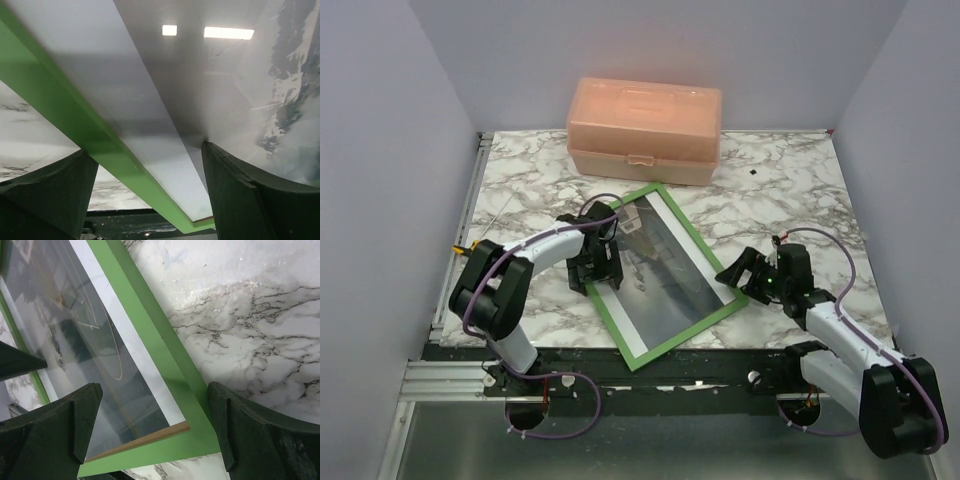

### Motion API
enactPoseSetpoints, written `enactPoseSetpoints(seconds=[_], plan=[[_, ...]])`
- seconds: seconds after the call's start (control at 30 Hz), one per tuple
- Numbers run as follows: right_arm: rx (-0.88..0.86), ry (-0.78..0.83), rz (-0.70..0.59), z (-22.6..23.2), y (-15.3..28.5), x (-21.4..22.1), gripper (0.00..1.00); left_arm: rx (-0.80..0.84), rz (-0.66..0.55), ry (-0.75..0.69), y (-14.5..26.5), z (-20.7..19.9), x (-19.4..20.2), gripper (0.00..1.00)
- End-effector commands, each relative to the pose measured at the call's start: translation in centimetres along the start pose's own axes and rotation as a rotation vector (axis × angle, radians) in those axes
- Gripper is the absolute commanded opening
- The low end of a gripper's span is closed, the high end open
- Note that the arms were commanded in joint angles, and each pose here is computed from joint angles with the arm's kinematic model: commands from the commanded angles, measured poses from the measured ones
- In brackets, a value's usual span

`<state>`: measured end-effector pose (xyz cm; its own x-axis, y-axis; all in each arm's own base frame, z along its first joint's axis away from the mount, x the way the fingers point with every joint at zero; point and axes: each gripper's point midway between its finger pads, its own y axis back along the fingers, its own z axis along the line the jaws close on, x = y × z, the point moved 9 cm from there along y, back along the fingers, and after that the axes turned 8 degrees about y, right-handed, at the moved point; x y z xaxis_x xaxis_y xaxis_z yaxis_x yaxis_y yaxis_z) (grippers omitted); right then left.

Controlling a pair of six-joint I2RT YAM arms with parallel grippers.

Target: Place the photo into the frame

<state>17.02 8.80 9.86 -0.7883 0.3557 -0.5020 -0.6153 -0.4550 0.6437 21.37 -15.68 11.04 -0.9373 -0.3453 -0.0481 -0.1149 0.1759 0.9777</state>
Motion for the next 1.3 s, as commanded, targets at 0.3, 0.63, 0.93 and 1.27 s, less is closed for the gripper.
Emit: enactPoseSetpoints(seconds=[0.3,0.63,0.93,1.27], plan=[[-0.098,-0.146,0.490,0.3,5.1,7.9,0.96,0.291,-0.046,-0.160,-1.4,-6.9,-0.5,0.83],[-0.127,-0.158,0.496,0.0,5.4,8.8,0.96,0.334,-0.041,-0.232,-0.8,-10.9,-1.4,0.82],[-0.164,-0.145,0.510,0.3,5.6,8.6,0.96,0.336,-0.021,-0.303,-0.8,-15.1,-2.2,0.82],[-0.213,-0.146,0.512,1.0,5.8,8.2,0.96,0.337,0.008,-0.338,-1.7,-16.7,-1.3,0.82]])
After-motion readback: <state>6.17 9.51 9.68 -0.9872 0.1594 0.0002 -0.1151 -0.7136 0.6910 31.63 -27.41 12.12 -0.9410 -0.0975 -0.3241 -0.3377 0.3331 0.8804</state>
